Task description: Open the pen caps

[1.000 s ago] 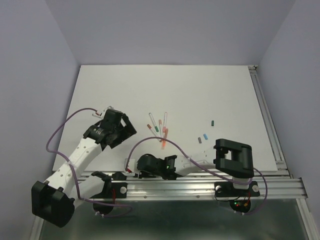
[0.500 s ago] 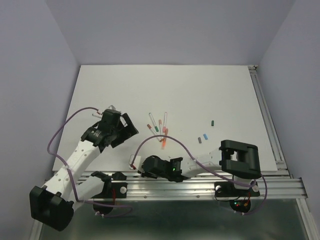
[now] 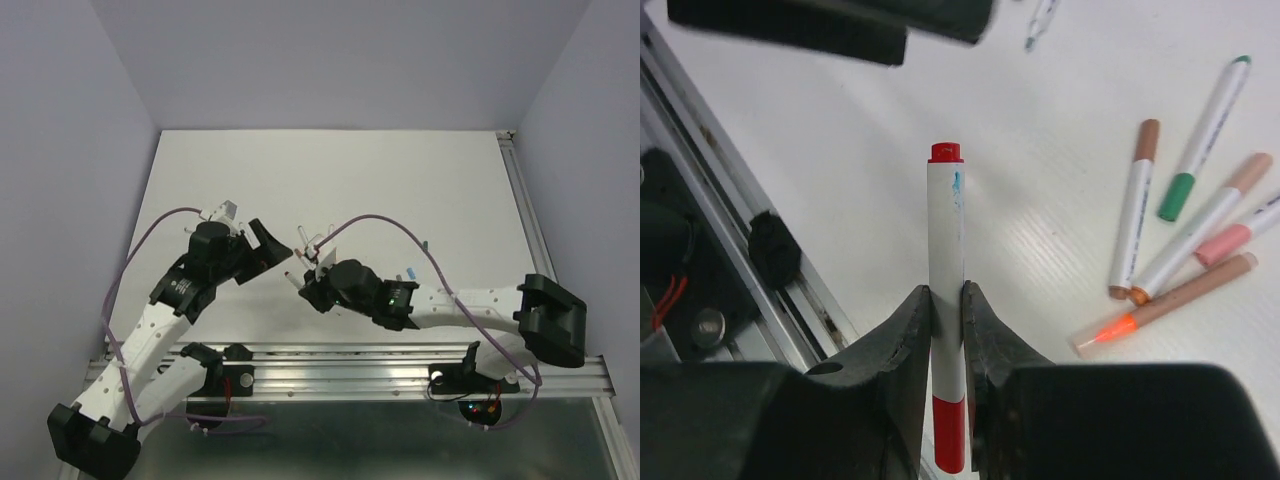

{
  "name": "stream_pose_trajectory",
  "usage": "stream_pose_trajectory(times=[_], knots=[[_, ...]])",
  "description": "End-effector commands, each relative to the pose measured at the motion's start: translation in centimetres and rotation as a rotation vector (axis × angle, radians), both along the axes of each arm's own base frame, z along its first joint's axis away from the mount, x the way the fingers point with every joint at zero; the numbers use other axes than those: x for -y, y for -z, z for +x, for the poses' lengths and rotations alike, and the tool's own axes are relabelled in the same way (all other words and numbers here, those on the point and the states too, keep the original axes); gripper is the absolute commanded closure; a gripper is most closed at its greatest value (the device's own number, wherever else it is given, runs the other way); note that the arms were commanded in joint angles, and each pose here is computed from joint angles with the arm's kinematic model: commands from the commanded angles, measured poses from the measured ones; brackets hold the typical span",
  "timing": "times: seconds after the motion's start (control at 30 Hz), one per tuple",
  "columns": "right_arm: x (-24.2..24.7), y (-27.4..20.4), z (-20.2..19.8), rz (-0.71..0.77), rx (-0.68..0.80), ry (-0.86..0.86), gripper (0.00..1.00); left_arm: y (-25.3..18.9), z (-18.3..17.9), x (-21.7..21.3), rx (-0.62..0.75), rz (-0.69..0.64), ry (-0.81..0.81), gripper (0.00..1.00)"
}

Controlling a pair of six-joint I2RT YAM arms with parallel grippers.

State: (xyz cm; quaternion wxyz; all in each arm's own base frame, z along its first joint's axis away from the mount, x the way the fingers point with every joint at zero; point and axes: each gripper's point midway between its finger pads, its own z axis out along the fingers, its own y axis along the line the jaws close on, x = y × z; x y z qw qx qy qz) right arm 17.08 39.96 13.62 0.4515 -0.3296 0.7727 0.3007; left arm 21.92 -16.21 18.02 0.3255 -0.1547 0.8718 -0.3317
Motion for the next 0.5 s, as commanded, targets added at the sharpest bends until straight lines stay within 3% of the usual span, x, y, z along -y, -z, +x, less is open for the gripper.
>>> stream_pose_trajectory(times=[0.0, 0.23, 0.3, 0.37, 0.47], knots=[[0.3, -4.5, 0.5, 0.202, -0.106, 0.062, 0.99, -4.4, 0.6, 2.3, 0.174, -0.138, 0.070, 0.01], [0.7, -8.1, 1.3, 0.290, -0.145, 0.116, 0.99, -5.7, -0.2, 6.4, 0.241, -0.199, 0.194, 0.01], [0.9, -9.2, 1.6, 0.334, -0.150, 0.134, 0.99, -5.5, 0.1, 6.6, 0.239, -0.205, 0.185, 0.08], [1.1, -9.8, 1.8, 0.360, -0.156, 0.165, 0.99, -5.2, 0.4, 6.6, 0.229, -0.198, 0.170, 0.25], [1.8, -10.5, 2.4, 0.378, -0.154, 0.209, 0.99, -5.5, 0.5, 6.5, 0.240, -0.205, 0.153, 0.29]])
